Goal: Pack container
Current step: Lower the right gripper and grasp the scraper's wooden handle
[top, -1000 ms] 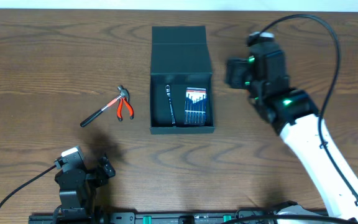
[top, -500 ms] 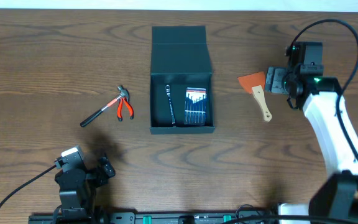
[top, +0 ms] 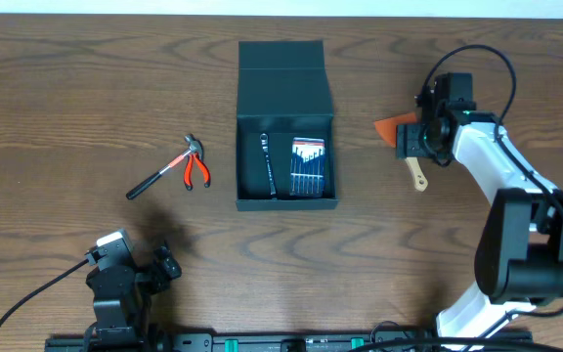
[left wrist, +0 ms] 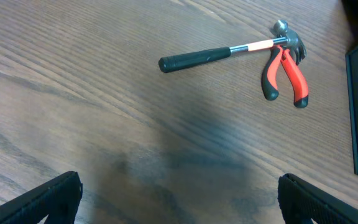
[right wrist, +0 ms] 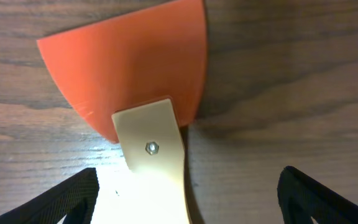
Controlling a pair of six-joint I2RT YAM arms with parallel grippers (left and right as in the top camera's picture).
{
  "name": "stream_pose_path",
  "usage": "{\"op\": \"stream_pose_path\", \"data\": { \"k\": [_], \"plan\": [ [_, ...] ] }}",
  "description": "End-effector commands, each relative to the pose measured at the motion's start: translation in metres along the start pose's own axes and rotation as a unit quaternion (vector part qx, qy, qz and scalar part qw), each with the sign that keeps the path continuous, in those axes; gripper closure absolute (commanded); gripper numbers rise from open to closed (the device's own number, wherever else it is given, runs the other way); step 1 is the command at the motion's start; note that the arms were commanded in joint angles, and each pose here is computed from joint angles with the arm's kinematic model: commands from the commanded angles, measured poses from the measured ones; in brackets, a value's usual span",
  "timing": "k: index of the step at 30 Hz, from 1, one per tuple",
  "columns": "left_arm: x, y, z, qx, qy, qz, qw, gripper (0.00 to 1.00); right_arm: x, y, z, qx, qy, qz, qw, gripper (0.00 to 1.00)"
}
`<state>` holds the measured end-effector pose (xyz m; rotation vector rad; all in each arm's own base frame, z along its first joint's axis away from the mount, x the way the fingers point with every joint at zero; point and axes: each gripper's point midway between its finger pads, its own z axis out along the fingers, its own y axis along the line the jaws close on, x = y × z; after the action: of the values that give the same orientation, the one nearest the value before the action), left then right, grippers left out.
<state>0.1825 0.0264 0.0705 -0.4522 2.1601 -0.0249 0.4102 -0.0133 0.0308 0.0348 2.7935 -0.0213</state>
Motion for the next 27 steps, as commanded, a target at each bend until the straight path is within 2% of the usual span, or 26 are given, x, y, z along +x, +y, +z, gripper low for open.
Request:
{"op": "stream_pose_path", "data": {
  "k": [1, 8, 18, 27],
  "plan": [
    [0.006, 0.001, 0.003, 0.001, 0.007, 0.008, 1.0, 0.01, 0.003, 0.008, 0.012, -0.014, 0.006, -0.024, 1.0, 0.18],
    [0.006, 0.001, 0.003, 0.001, 0.007, 0.008, 1.0, 0.01, 0.001, 0.011, 0.024, -0.015, 0.002, -0.038, 0.999, 0.24],
    [0.006, 0.001, 0.003, 0.001, 0.007, 0.008, 1.0, 0.01, 0.009, 0.016, 0.038, -0.017, 0.021, -0.043, 0.999, 0.41],
    [0.006, 0.001, 0.003, 0.001, 0.007, 0.008, 1.0, 0.01, 0.022, 0.017, 0.054, -0.018, 0.046, -0.04, 0.998, 0.44]
  ]
}}
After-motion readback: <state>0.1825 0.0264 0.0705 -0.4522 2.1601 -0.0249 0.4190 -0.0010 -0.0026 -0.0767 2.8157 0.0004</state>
